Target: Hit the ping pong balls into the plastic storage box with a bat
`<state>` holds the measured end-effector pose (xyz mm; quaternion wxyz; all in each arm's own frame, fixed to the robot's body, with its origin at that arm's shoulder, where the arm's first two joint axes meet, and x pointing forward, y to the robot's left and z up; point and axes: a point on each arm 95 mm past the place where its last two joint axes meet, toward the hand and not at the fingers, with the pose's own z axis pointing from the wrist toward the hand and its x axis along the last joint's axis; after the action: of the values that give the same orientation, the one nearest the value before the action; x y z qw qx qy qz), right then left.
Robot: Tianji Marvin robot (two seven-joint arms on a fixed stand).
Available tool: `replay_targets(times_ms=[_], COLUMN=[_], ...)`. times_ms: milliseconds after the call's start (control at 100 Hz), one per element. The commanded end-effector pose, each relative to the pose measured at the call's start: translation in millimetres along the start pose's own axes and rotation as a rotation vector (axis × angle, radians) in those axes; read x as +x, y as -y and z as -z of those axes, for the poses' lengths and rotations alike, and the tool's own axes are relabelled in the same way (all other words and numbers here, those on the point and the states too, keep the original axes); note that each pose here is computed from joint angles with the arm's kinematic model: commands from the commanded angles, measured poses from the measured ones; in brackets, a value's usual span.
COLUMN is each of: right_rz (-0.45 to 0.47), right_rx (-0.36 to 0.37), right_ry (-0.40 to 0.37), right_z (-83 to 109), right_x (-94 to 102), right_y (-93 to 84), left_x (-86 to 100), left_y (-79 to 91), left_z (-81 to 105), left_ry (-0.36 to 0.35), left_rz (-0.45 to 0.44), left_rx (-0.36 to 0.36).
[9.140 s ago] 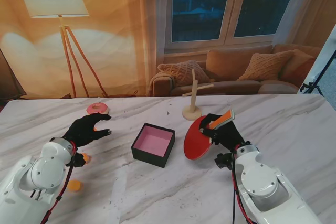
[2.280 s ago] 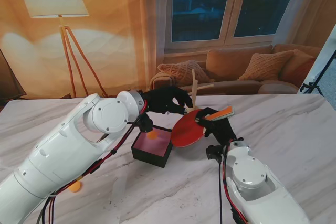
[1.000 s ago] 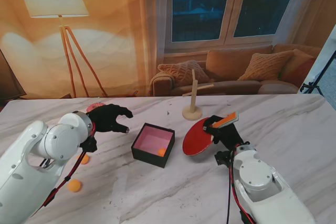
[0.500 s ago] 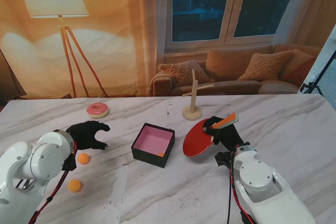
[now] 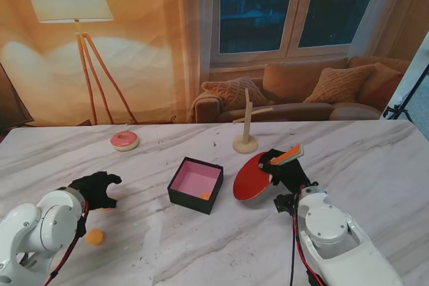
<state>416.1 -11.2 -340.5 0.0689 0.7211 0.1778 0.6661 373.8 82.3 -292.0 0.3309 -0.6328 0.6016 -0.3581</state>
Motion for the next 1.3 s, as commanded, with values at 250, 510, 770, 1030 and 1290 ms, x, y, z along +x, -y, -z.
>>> replay_targets(times_ms=[250,510,770,1030,1290], right_rz=[-0.001,-0.002,-0.002,-0.002,-0.001], right_rx=[0.014,0.014,0.009,0.007,0.007], right_ry=[0.004,0.005,0.008,0.007,0.004], right_z=[0.1,0.2,0.2,-0.1,-0.2], right_x=[0.7,0.7,0.6,0.6,0.7], right_y=[3.0,3.3,2.4,1.8,1.7], left_x=[-10.9,-9.8,-6.4,-3.8,-0.2], left_y=[-28.6,-35.8,-40.1,-38.7,-35.0], left_z=[-14.8,-32.9,-41.9,-40.4,-44.4], left_ry=[0.050,0.045,0.045,0.072,0.087], left_rz=[-0.004,-0.013,0.002,0.006,-0.002], left_rx=[-0.030,0.001,0.024,0.005,-0.004])
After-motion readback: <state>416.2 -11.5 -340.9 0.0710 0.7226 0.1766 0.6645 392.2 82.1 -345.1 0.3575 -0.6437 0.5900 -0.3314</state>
